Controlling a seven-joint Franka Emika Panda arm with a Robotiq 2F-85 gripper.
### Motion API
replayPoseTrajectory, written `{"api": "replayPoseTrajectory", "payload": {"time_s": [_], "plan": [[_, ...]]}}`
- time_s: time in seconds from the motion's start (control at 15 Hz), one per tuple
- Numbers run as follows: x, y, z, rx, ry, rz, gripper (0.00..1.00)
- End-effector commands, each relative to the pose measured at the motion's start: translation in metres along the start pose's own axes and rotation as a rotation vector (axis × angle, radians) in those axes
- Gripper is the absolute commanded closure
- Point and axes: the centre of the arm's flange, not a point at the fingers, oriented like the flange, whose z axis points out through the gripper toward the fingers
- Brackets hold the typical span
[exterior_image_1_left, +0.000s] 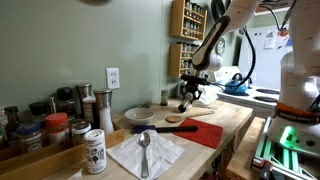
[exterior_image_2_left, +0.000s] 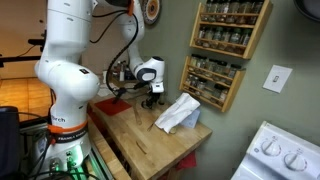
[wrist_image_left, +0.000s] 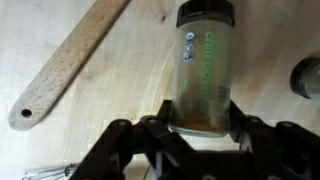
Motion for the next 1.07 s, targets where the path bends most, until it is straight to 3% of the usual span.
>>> {"api": "replayPoseTrajectory", "payload": {"time_s": [0.0, 0.27, 0.53, 0.93, 1.0], "plan": [[-0.011, -0.021, -0.051, -0.033, 0.125, -0.034, 0.71], [-0.008, -0.042, -0.075, -0.015, 0.218, -0.074, 0.71], [-0.023, -0.062, -0.091, -0.093, 0.308, -0.108, 0.71], [-0.046, -0.064, -0.102, -0.170, 0.311, -0.145, 0.71], [-0.046, -0.062, -0.100, -0.154, 0.315, -0.166, 0.21]]}}
